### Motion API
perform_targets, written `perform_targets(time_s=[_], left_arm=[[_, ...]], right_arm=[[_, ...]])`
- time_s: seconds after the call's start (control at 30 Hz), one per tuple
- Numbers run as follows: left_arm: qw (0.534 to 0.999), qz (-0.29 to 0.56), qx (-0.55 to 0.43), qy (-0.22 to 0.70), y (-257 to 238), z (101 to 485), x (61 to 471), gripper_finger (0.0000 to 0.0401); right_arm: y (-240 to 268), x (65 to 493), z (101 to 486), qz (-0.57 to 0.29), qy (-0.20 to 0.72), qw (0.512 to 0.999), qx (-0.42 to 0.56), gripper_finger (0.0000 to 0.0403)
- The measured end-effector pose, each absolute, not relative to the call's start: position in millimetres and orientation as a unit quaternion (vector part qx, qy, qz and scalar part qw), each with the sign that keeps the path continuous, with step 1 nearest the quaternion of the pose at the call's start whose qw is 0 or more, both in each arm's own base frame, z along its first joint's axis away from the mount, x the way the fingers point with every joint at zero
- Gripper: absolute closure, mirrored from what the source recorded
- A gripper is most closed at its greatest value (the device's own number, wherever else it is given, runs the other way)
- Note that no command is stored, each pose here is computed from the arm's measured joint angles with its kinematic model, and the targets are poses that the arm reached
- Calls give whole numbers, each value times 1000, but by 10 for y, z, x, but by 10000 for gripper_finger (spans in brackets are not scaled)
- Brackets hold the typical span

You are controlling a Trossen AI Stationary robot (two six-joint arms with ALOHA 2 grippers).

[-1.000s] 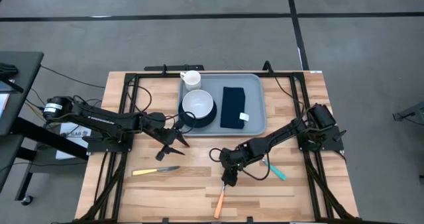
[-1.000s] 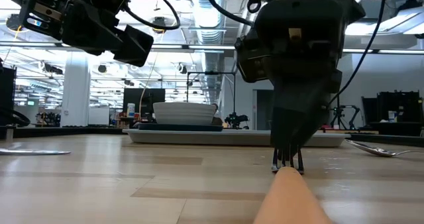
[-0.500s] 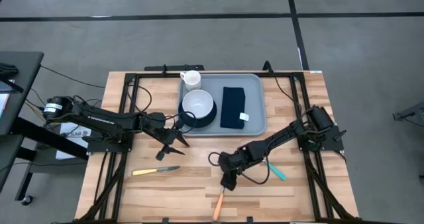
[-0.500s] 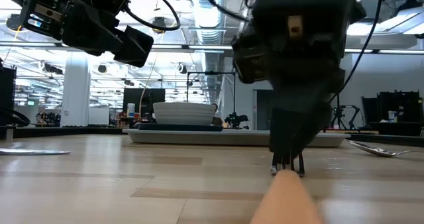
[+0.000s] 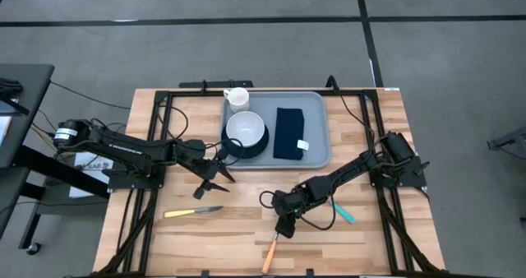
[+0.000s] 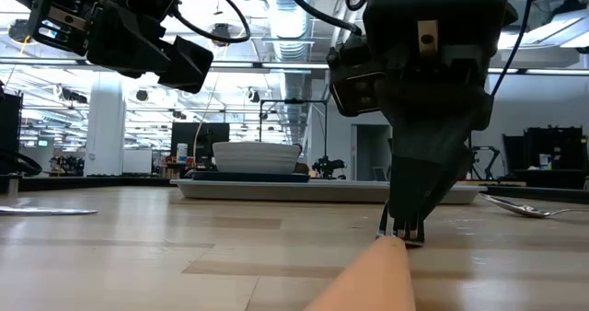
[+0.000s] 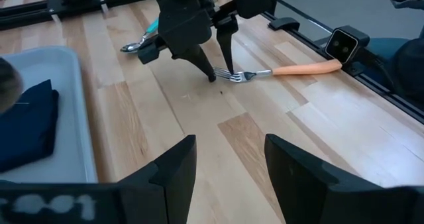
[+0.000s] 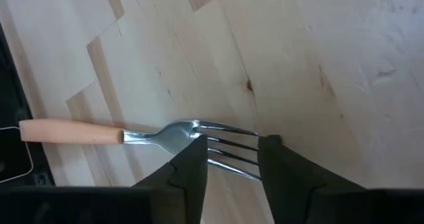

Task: Set up tray
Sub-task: Put the fork on top of the black table napkin on the gray serving tray

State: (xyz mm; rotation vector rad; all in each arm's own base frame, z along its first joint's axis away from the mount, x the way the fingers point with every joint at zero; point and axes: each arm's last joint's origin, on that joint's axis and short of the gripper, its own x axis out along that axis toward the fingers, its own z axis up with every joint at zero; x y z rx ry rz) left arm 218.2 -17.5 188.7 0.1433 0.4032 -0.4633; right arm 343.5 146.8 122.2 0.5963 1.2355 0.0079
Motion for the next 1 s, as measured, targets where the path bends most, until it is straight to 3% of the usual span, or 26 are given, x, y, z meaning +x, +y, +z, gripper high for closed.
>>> perform_targets(time_s=[0.33,0.77,1.0], left_arm=[[952,-222,72,199,-171,1887,2184,234],[952,-222,72,199,-171,1887,2184,234],[952,-222,72,199,-171,1888,2184,234]], right_arm=[[1419,3446,1218,-1,573,770,280,338],[1237,3510,1220,30,585,752,302,350],[1168,3533,1225,49,587,748,307,380]])
